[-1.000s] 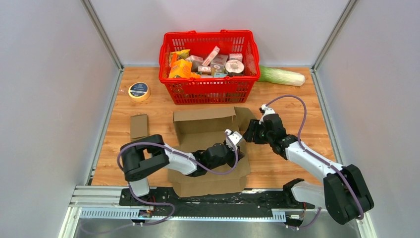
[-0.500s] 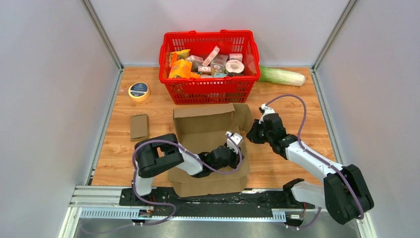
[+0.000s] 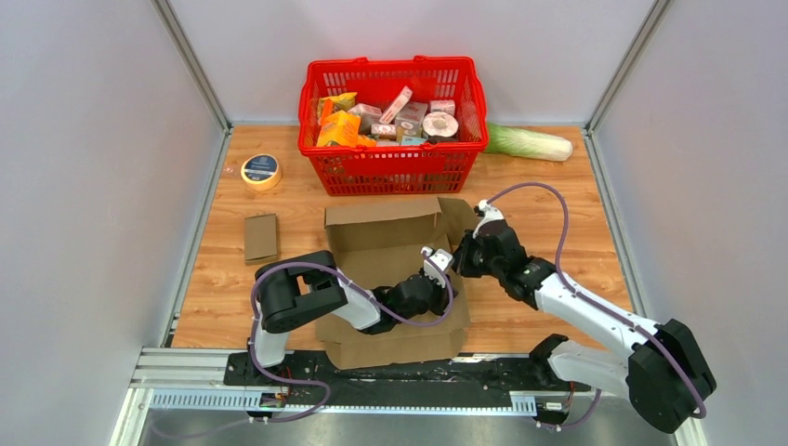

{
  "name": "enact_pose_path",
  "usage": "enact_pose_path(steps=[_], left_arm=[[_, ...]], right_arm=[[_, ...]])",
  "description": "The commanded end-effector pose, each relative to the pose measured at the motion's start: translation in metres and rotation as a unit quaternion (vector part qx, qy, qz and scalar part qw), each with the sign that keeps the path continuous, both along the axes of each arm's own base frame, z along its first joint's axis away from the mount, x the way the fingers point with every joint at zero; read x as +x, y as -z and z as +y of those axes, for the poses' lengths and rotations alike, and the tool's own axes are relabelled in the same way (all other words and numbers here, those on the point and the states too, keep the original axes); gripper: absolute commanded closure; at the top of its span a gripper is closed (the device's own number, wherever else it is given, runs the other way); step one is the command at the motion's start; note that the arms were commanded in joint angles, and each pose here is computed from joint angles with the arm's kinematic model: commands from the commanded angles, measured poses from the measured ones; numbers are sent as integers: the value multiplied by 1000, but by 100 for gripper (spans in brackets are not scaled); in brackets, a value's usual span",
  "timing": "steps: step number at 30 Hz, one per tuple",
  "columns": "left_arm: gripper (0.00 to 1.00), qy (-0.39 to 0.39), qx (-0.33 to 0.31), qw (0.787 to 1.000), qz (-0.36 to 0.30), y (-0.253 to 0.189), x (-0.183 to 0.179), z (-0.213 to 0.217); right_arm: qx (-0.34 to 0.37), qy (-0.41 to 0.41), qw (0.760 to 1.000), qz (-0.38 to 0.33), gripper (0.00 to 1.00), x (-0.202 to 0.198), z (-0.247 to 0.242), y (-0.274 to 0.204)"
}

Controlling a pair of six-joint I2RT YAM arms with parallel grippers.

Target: Fold the paper box

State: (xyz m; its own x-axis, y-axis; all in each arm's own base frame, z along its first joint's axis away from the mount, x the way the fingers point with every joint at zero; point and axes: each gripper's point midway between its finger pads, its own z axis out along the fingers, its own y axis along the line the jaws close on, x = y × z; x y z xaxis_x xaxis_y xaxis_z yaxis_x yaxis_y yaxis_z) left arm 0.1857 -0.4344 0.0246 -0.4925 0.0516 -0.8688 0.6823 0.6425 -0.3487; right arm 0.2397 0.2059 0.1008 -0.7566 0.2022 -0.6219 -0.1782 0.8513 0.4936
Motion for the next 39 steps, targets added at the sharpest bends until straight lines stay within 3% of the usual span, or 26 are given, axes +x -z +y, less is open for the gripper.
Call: enact_pose_path(steps=[1, 3, 4, 5, 7, 8, 11, 12, 15, 16, 19, 20, 22, 31, 35, 39], left_arm=[[100, -10, 18, 1000, 6, 16, -2, 11], [100, -11, 18, 1000, 7, 17, -3, 13], [100, -9, 16, 1000, 7, 15, -4, 13], [100, -9, 16, 1000, 8, 16, -4, 13], [100, -6, 15, 1000, 5, 14, -4, 12], [100, -6, 15, 1000, 5, 14, -4, 12], [100, -1, 11, 1000, 7, 12, -5, 8], [100, 0, 9, 1000, 7, 11, -5, 7], [100, 1, 8, 1000, 10, 13, -6, 7], [100, 2, 8, 1000, 10, 13, -6, 7], [100, 0, 9, 1000, 10, 14, -7, 9], [100, -1, 9, 1000, 9, 14, -6, 9], [100, -1, 10, 1000, 6, 13, -5, 10], [100, -1, 18, 1000, 6, 17, -5, 10], [100, -1, 17, 1000, 7, 18, -4, 8], [100, 5, 14, 1000, 7, 17, -6, 7]], right_arm=[[15, 20, 999, 24, 100, -12, 3, 2], [-15, 52, 999, 0, 95, -3, -13, -9], [-31, 46, 998, -26, 87, 0, -19, -19], [-57, 69, 995, -42, 71, 7, -31, -22], [-99, 84, 990, -53, 62, 12, -50, -31], [-118, 111, 985, -61, 51, 18, -62, -33], [-142, 127, 978, -83, 36, 33, -82, -31], [-116, 125, 978, -119, 33, 50, -78, -44], [-111, 64, 976, -177, 30, 69, -58, -59], [-112, 52, 975, -184, 30, 73, -54, -60], [-105, 8, 979, -172, 45, 78, -34, -58], [-97, -2, 981, -167, 65, 75, -28, -57], [-85, 3, 984, -155, 79, 66, -23, -53], [-28, 69, 995, -69, 97, 21, -23, -38], [4, 80, 996, -38, 100, 8, -8, -27], [-24, 77, 996, -40, 97, -2, 6, -15]])
